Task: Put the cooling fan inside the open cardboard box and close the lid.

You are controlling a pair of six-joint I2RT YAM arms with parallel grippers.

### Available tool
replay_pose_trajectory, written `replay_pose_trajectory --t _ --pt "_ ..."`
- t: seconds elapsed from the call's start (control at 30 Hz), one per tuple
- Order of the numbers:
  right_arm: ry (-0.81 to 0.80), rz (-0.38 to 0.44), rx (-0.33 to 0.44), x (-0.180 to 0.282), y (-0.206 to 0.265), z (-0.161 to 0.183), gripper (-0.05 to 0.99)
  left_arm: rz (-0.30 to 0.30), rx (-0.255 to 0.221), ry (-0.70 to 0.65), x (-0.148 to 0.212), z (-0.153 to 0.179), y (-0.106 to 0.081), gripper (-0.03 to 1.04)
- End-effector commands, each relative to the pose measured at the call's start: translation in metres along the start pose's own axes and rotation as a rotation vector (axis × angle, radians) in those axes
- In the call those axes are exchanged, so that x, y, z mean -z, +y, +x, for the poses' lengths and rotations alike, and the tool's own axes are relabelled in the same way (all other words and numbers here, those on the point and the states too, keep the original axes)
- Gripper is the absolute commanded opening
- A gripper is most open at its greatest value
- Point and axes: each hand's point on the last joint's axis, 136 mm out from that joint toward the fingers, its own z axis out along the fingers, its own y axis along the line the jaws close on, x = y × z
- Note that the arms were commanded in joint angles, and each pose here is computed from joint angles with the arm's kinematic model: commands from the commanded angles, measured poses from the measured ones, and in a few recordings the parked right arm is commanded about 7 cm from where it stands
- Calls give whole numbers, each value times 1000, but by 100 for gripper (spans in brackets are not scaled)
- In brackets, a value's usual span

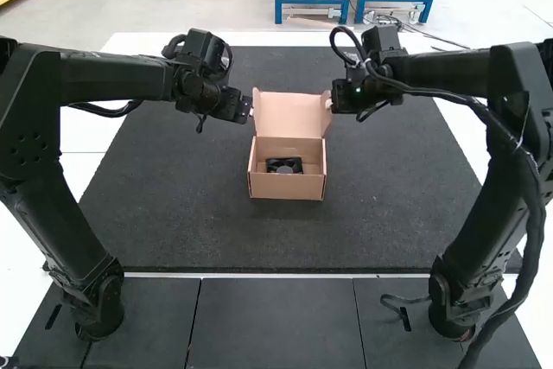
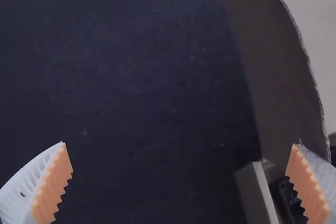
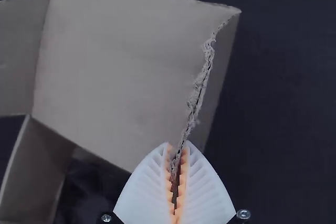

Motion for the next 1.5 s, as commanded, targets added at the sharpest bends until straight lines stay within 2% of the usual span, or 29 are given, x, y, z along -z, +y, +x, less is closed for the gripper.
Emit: replay_pose_trajectory --t 0.0,0.2,0.67,1.03,1.47 --pt "102 -61 -12 -11 20 37 -2 21 9 -36 6 -15 -6 96" --pt "105 -64 -16 -6 22 44 -2 23 7 -27 6 -11 -6 96" --pt "136 -93 -14 6 37 73 -2 82 -20 -2 13 2 -31 96" --pt "138 -117 -17 15 46 80 -2 81 -28 13 30 15 -28 96" --pt "200 -146 0 15 59 113 -2 83 -34 29 42 34 -25 96"
